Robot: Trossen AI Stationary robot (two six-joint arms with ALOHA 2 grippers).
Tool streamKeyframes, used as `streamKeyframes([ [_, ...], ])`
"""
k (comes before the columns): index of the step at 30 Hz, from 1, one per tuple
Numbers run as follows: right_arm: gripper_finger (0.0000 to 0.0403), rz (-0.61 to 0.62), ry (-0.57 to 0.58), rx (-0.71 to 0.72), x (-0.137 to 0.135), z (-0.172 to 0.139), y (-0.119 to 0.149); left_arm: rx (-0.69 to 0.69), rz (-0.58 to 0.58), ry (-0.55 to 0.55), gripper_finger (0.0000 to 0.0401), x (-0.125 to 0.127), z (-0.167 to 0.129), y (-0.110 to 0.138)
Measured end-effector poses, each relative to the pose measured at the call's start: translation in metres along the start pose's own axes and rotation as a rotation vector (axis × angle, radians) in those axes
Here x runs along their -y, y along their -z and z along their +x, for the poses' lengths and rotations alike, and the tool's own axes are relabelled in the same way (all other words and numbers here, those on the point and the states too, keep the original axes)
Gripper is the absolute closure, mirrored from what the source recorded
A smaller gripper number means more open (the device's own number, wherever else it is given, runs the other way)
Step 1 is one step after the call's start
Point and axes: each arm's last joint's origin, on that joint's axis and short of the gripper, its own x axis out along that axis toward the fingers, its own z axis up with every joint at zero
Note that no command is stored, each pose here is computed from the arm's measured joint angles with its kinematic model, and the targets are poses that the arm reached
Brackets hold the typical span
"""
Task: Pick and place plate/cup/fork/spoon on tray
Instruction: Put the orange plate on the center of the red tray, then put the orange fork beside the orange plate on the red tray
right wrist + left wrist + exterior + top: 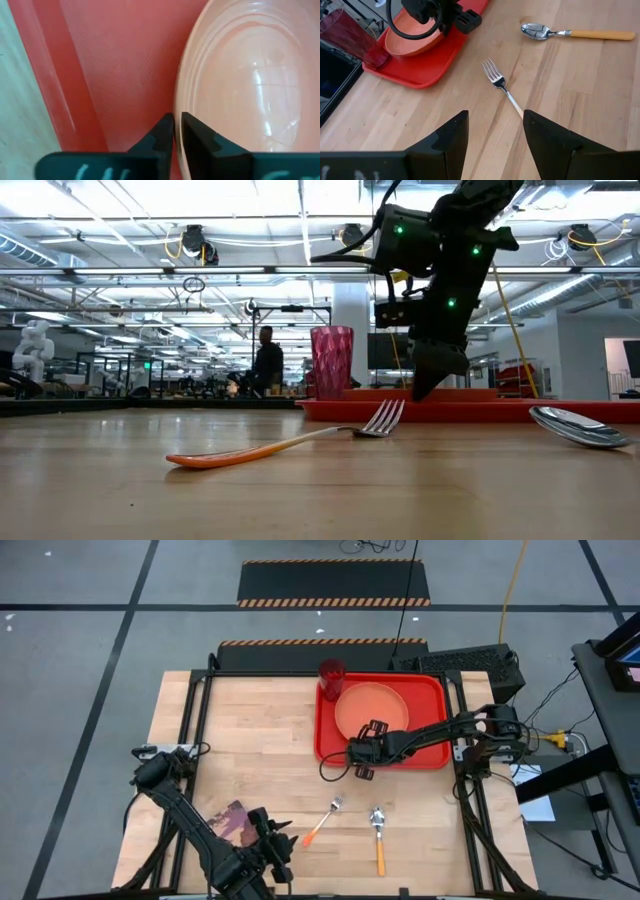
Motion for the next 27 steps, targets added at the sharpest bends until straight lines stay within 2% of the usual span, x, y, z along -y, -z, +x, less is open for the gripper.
streamKeyframes([
  [7,0.0323,0.006,-0.007,0.003,0.0,0.0,0.0,0.001,0.002,0.0,0.021,0.0,0.0,0.0],
  [14,0.0296,0.006,-0.039,0.041,-0.005,-0.009,-0.002,0.022,-0.004,-0.012,0.021,0.0,0.001,-0.001],
  [19,0.0287,0.011,-0.069,0.123,-0.004,-0.035,-0.002,0.031,-0.063,-0.01,0.021,-0.001,0.011,-0.01],
  [27,0.0286,0.059,-0.148,0.246,-0.006,-0.086,0.008,0.023,-0.051,0.063,0.021,0.009,0.04,-0.026],
])
